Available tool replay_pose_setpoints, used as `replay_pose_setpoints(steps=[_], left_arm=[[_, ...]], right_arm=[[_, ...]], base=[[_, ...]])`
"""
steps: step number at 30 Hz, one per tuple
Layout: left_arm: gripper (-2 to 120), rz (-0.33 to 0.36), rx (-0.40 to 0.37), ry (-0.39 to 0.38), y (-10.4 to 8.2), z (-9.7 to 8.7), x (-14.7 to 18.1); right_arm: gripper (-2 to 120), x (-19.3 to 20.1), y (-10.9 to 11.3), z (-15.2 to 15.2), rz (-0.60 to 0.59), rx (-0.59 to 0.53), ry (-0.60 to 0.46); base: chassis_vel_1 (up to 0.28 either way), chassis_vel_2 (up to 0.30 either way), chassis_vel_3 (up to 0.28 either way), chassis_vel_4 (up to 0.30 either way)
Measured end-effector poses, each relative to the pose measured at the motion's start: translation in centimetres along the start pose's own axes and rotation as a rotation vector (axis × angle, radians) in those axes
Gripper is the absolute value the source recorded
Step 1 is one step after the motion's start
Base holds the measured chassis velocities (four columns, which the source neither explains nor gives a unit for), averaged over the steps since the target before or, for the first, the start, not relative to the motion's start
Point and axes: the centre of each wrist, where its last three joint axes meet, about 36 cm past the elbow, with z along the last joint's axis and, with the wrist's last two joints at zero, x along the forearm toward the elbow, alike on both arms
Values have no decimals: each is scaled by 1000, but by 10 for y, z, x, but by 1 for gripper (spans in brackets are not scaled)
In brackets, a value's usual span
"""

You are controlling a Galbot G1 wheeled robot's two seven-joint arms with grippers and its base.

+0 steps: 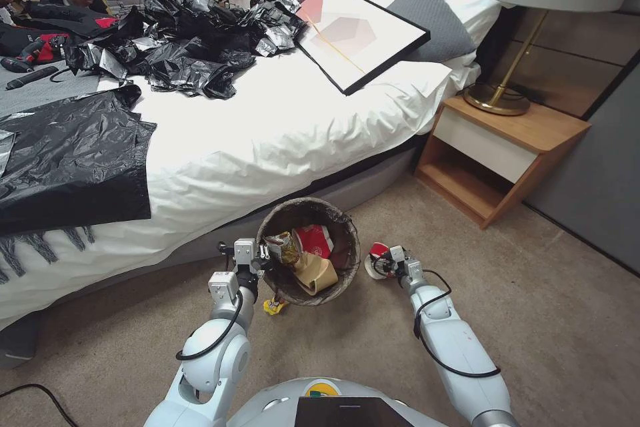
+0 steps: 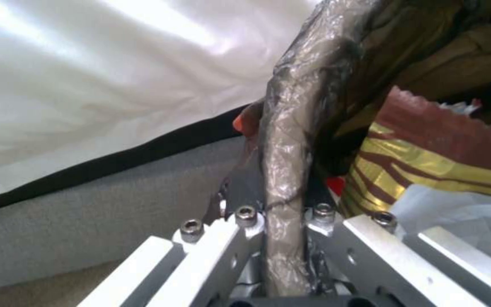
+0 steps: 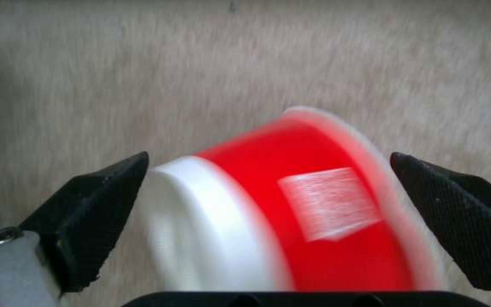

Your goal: Pick up the trash bin, then pick up the garbage from the floor and place it into the trash bin.

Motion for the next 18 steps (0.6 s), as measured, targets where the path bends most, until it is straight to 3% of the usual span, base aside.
replay_pose_setpoints(steps=[18], left_arm=[[0, 2, 1, -2, -1, -1, 0]], right_arm=[[100, 9, 8, 16, -40, 49, -1]], base=[[0, 0, 0, 0]])
